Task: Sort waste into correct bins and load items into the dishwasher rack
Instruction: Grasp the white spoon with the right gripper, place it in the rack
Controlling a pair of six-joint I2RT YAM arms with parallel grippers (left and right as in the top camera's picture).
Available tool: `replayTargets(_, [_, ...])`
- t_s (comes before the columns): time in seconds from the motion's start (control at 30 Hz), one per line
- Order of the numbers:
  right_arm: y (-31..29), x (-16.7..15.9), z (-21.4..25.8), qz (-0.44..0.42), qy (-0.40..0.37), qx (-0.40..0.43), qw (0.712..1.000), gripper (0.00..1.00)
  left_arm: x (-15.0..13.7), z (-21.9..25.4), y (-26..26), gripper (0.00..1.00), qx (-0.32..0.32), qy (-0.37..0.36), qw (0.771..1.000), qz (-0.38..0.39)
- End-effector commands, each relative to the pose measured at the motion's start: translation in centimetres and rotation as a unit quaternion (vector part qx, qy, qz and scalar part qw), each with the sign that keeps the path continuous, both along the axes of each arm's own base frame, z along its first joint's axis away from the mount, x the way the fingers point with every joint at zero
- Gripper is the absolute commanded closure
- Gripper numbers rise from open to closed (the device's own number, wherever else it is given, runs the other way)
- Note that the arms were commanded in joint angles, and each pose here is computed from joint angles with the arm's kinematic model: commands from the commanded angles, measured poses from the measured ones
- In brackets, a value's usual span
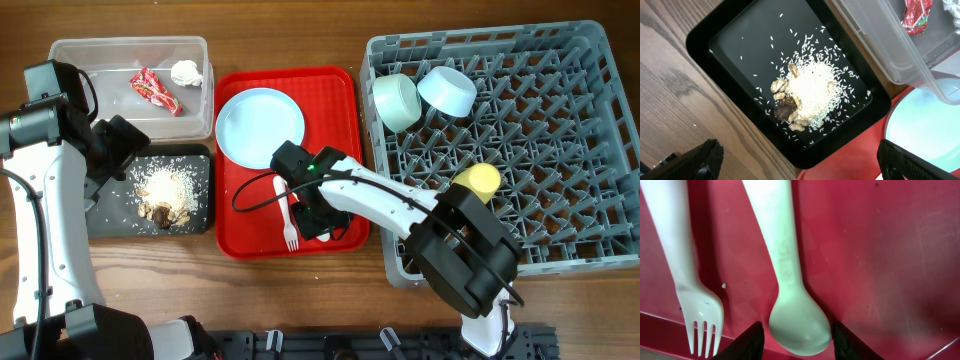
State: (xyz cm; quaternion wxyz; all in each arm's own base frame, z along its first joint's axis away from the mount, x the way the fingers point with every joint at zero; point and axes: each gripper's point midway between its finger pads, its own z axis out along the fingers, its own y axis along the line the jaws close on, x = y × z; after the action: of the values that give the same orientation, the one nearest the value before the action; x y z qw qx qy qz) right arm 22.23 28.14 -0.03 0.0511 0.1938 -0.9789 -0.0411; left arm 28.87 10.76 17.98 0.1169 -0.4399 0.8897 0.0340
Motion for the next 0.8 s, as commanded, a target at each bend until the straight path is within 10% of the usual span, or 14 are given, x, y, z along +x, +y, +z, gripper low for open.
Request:
replayTargets(0.0, [-0.4, -0.3, -1.8, 0.015, 0.014, -0.012, 1.0, 0.56, -0.1, 0.3, 0.1, 0.0, 0.001, -0.006, 1.0, 0.002])
replayTargets(0.4, [-1.0, -0.1, -0.8, 0.001, 0.012, -0.032, 0.999, 0.79, -0.1, 0.3, 0.1, 0.0, 0.001, -0.005, 1.0, 0.002])
replayTargets(0.77, [-4.8, 5.2, 13.6, -0.075, -0.183, 0.035, 0.98, 0.79, -0.1, 0.3, 0.1, 0.0, 0.001, -0.005, 1.0, -0.001])
